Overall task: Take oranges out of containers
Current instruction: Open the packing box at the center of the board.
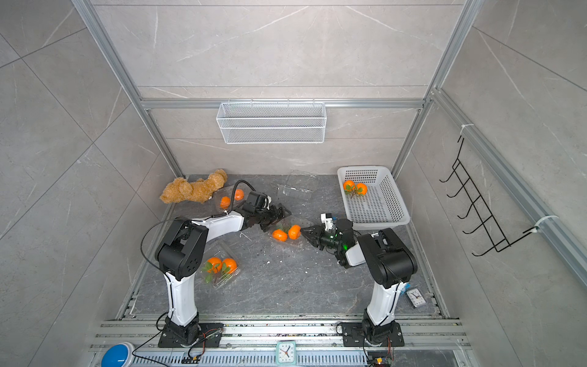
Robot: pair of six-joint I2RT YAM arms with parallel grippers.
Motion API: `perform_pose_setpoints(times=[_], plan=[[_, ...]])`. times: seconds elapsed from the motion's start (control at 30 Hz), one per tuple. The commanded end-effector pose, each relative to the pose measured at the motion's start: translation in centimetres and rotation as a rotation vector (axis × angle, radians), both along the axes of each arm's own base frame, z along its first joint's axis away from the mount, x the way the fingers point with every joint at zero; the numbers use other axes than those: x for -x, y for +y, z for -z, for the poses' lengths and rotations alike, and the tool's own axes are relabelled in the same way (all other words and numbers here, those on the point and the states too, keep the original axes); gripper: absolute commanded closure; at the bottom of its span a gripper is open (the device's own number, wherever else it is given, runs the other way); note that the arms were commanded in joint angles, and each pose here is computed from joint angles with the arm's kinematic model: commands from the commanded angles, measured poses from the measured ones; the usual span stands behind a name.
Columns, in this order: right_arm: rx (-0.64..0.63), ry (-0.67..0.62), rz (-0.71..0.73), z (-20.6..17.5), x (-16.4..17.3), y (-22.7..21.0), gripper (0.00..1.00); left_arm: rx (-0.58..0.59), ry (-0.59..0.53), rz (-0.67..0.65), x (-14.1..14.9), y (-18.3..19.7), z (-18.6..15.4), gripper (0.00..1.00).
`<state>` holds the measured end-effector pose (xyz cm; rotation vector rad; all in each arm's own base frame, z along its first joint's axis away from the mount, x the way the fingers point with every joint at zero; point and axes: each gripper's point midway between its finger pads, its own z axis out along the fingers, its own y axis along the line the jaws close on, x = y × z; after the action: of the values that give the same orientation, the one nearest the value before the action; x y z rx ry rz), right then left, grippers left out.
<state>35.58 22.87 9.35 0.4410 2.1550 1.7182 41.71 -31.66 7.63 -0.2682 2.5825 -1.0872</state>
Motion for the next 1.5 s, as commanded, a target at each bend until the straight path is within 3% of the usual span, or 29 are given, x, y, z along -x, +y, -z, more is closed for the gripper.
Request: perform_pose_setpoints(times=[0.0, 0.1, 0.37, 0.57, 0.87, 1.2, 1.47], plan=[[-0.006, 0.034, 0.040, -0.1, -0.8, 0.6, 0.76, 0.015, -0.027, 0.008, -0.1, 0.2, -2.6, 0.01], [-0.024, 0.079, 0.088, 0.2, -1.1, 0.3, 0.77, -0.010, 0.002, -0.057, 0.1, 2.9, -2.5, 0.01], [-0.067, 0.141, 0.210, -1.0, -2.8, 0.2, 0.77, 0.095, -0.057, -0.130, 2.4, 5.2, -6.7, 0.01], [-0.105, 0.189, 0.315, -1.6, -4.3, 0.0, 0.78, 0.260, -0.048, -0.210, 4.0, 5.3, -7.7, 0.03], [-0.163, 0.237, 0.389, -2.5, -5.1, 0.5, 0.78, 0.356, -0.011, -0.271, 5.9, 3.1, -5.7, 0.05], [-0.229, 0.252, 0.414, -3.4, -5.0, 0.8, 0.79, 0.443, 0.030, -0.373, 5.3, 2.2, -2.8, 0.08], [-0.240, 0.248, 0.419, -3.7, -5.1, 0.9, 0.79, 0.439, 0.001, -0.402, 6.0, 2.3, -2.4, 0.10]])
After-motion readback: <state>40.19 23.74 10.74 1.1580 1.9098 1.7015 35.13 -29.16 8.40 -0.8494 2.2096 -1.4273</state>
